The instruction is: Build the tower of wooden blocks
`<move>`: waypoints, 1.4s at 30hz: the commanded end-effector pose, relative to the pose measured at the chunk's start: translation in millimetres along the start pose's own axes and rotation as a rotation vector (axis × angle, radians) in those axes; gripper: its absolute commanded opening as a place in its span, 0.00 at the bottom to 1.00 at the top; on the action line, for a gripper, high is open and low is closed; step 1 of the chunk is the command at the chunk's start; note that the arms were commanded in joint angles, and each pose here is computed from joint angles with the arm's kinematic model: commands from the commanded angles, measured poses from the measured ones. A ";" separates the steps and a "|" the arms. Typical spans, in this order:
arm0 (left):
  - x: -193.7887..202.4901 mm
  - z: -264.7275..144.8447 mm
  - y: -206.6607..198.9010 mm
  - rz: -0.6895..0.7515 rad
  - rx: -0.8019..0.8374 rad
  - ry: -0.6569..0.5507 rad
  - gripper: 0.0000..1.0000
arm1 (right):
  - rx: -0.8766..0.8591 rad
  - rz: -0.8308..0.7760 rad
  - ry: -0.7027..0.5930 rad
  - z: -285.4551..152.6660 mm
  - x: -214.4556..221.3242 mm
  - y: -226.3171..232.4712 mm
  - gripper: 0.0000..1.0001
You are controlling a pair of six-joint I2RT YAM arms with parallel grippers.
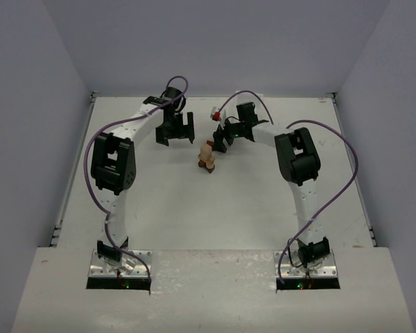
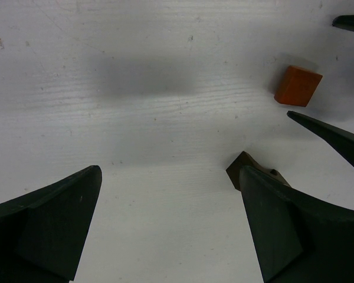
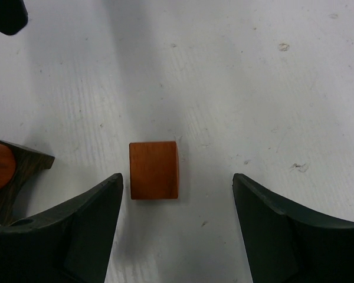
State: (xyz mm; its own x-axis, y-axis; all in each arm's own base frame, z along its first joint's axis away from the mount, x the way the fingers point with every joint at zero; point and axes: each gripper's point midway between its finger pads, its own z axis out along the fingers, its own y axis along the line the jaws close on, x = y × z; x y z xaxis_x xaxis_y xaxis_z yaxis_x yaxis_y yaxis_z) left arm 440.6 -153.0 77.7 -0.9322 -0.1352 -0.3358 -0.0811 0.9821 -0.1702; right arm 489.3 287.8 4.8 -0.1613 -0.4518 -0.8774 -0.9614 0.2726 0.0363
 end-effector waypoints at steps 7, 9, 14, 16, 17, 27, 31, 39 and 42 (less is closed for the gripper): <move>-21.3 -23.4 -8.3 0.035 0.019 -0.090 1.00 | -0.043 -0.069 -0.004 10.7 -11.8 1.0 0.61; -21.2 -23.6 -8.1 0.036 0.018 -0.090 1.00 | -0.050 -0.073 -0.004 11.8 -11.0 2.2 0.55; -20.7 -24.7 -7.6 0.034 0.018 -0.090 1.00 | -0.066 -0.080 -0.008 12.3 -12.3 4.2 0.40; -20.1 -25.3 -7.2 0.034 0.018 -0.090 1.00 | -0.072 -0.083 -0.011 12.4 -12.7 5.7 0.34; -20.0 -25.8 -7.5 0.034 0.018 -0.091 1.00 | -0.072 -0.082 -0.011 12.1 -12.4 6.3 0.32; -41.9 -58.2 -22.8 0.026 0.092 -0.197 1.00 | 0.083 -0.101 -0.089 -29.7 -55.0 -23.8 0.14; -60.7 -91.7 -39.1 0.021 0.175 -0.299 1.00 | 0.138 -0.077 -0.159 -73.9 -92.5 -38.2 0.14; -66.6 -184.7 -102.0 0.066 0.598 -0.495 1.00 | 0.132 -0.204 -0.250 -147.5 -172.1 12.2 0.14; -52.7 -207.5 -119.7 0.090 0.727 -0.536 1.00 | 0.070 -0.210 -0.303 -162.9 -189.6 50.6 0.15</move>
State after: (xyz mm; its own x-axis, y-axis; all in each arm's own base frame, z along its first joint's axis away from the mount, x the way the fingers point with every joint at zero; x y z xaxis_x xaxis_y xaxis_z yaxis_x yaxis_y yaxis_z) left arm 443.7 -198.8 237.4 -0.7301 -0.2295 -0.6437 0.1665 0.8538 -0.4932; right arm 488.3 227.4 211.6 0.0639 -0.3221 -0.9446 -0.9066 0.3769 -0.1898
